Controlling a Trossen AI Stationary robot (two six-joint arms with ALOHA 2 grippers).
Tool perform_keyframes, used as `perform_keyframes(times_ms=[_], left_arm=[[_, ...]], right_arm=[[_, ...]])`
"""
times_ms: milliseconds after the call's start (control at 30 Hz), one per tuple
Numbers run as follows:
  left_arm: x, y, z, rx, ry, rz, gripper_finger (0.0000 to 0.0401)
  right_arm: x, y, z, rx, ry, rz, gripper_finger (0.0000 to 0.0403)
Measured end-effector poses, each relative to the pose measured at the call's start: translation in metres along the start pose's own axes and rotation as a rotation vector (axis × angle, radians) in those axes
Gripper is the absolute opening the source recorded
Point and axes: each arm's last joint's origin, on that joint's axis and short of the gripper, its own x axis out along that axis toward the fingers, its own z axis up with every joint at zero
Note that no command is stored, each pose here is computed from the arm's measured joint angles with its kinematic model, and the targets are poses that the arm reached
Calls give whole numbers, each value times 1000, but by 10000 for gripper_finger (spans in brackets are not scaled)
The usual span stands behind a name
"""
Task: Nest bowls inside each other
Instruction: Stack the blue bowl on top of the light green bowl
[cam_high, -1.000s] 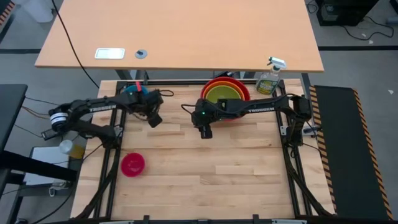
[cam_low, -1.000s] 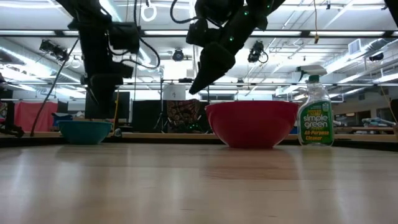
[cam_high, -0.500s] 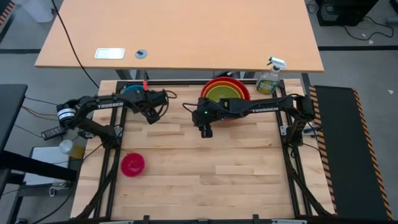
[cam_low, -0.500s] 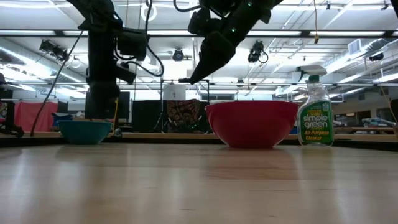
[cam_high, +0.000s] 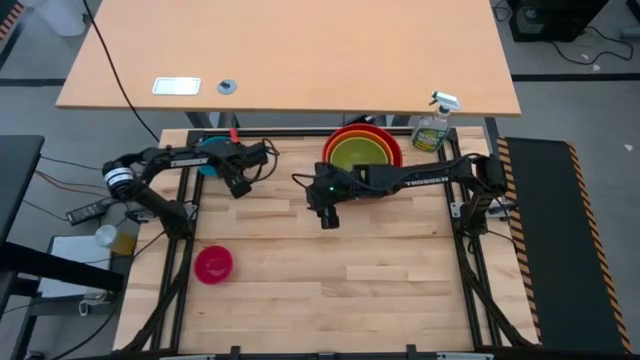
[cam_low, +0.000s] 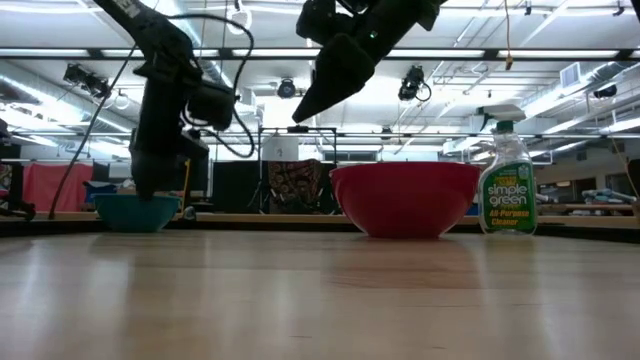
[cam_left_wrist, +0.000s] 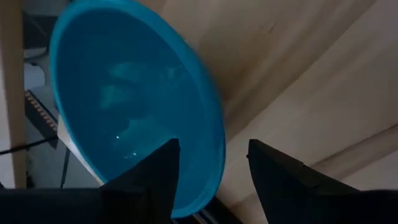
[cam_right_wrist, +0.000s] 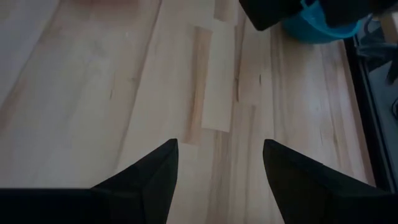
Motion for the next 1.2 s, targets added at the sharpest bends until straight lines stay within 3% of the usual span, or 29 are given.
perform_keyframes(times_ms=[400,533,733,900,1033,1200], left_arm=[[25,-9,10,57,98,0,189],[28,-11,11,65,112,-1,138],[27,-12,10,68,113,-35,18],[25,-16,12,106,92,-58,11],[11,-28,18,220,26,-46,8],[-25,-49,32,473,-139,50,8]], right_arm=[[-1,12,2,-36,21,-44,240],[-4,12,2,-39,34,-37,240],[-31,2,4,-3,20,-57,240],[-64,-2,-4,50,-54,-120,233],[-89,-2,-25,109,-113,-226,225],[-114,-7,-50,234,-175,-267,213]])
